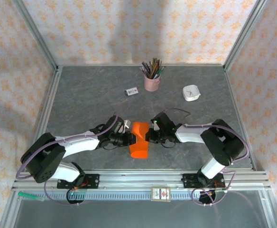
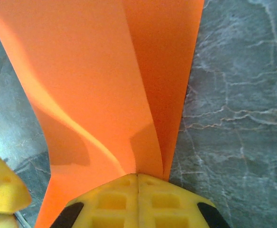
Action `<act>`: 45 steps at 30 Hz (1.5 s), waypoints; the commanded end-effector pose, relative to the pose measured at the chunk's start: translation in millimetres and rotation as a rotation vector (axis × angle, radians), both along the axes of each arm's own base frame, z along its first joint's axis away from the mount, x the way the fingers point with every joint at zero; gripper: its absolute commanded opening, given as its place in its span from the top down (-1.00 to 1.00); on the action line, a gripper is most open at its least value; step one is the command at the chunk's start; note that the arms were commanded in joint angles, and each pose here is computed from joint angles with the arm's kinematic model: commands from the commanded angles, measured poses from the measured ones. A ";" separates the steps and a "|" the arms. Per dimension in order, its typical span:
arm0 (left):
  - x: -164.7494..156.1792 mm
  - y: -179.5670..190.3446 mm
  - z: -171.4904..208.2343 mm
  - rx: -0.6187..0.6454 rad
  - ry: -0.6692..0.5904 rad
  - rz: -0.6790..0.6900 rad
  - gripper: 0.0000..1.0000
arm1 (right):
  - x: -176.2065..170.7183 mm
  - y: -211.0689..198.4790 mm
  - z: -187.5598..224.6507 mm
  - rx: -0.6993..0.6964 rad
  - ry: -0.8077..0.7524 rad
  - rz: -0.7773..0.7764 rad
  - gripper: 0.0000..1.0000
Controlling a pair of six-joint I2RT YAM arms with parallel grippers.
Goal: Fold a paper plane with a square sheet of paper (pick it up from the middle)
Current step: First fold a square sheet of paper at the bottom-center of the table.
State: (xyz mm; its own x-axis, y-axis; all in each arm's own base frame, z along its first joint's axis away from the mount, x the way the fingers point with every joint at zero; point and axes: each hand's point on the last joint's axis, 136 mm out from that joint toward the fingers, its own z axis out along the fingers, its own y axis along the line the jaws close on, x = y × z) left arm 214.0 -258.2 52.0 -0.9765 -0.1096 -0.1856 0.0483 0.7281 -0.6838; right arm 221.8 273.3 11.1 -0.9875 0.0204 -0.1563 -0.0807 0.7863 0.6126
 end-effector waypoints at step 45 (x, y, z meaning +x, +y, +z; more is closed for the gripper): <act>-41.8 0.9 -10.5 -0.058 0.056 -0.031 0.44 | -30.9 -68.0 -66.6 -0.359 0.128 -0.062 1.00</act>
